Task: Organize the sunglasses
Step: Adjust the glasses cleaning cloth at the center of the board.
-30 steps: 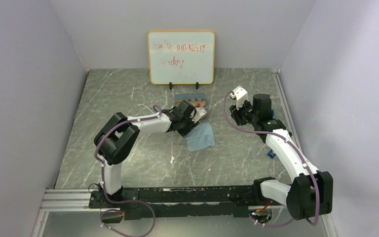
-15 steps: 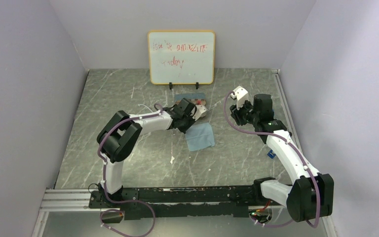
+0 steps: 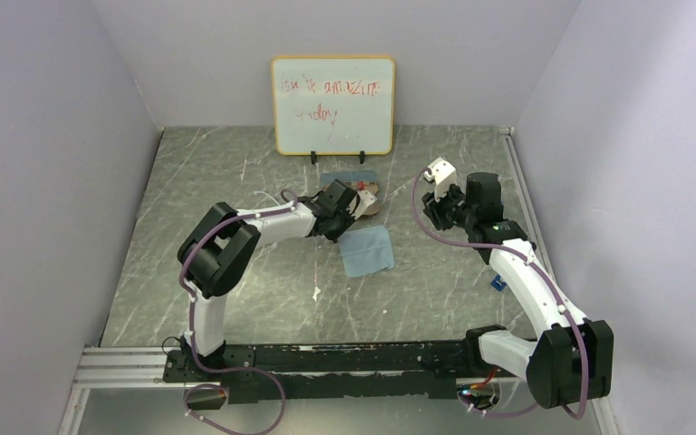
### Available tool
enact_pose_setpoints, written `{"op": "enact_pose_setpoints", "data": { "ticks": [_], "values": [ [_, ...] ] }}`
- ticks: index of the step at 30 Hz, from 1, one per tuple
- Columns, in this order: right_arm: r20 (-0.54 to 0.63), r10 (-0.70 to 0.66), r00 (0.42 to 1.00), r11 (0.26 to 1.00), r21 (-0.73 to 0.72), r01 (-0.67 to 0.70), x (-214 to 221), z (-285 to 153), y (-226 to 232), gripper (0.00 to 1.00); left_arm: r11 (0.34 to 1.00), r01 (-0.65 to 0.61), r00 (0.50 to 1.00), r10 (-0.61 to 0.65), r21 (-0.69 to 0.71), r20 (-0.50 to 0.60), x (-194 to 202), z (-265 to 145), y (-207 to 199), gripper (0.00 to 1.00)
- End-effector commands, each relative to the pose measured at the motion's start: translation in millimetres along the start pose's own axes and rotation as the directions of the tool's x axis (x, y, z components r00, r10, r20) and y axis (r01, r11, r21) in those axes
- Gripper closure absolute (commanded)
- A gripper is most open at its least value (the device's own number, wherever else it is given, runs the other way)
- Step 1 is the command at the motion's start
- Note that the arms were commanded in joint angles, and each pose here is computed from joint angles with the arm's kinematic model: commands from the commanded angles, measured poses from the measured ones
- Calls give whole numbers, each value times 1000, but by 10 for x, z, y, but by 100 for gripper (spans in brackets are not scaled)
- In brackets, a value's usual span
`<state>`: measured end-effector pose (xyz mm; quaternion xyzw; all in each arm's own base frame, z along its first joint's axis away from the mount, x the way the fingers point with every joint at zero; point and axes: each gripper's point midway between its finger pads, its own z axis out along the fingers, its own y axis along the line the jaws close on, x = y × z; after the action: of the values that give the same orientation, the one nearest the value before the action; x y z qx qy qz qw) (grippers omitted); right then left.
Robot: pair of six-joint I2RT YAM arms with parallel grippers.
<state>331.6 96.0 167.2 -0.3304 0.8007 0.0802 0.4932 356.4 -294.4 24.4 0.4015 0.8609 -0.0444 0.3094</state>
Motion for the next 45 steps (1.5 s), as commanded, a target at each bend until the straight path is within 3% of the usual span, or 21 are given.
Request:
{"op": "enact_pose_setpoints", "data": {
  "ticks": [1, 5, 9, 17, 25, 36, 45],
  "values": [
    [57, -11, 998, 1000, 11, 10, -133, -35, -33, 63, 1000, 1, 999, -1, -21, -34, 97, 22, 52, 91],
    [58, -13, 998, 1000, 13, 12, -133, -38, -37, 63, 998, 14, 1000, -16, 69, 25, -51, -121, -80, 68],
    [55, -11, 998, 1000, 16, 10, -128, -33, -42, 63, 993, 43, 997, -50, 110, 61, -165, -228, -93, 57],
    [57, -8, 998, 1000, 19, 7, -129, -47, -51, 63, 974, 127, 990, -135, 190, 33, -56, -170, -33, 58],
    [50, -3, 999, 1000, 20, 2, -112, -37, -65, 63, 983, 164, 979, -172, 80, 107, -141, -288, 200, 61],
    [50, 3, 999, 1000, 23, -4, -104, -41, -75, 63, 907, 188, 972, -227, 378, 62, -153, -306, -225, 62],
    [53, 10, 999, 1000, 21, -11, -96, -53, -81, 63, 896, 228, 971, -240, 381, -18, -23, -35, -222, 72]
  ]
}}
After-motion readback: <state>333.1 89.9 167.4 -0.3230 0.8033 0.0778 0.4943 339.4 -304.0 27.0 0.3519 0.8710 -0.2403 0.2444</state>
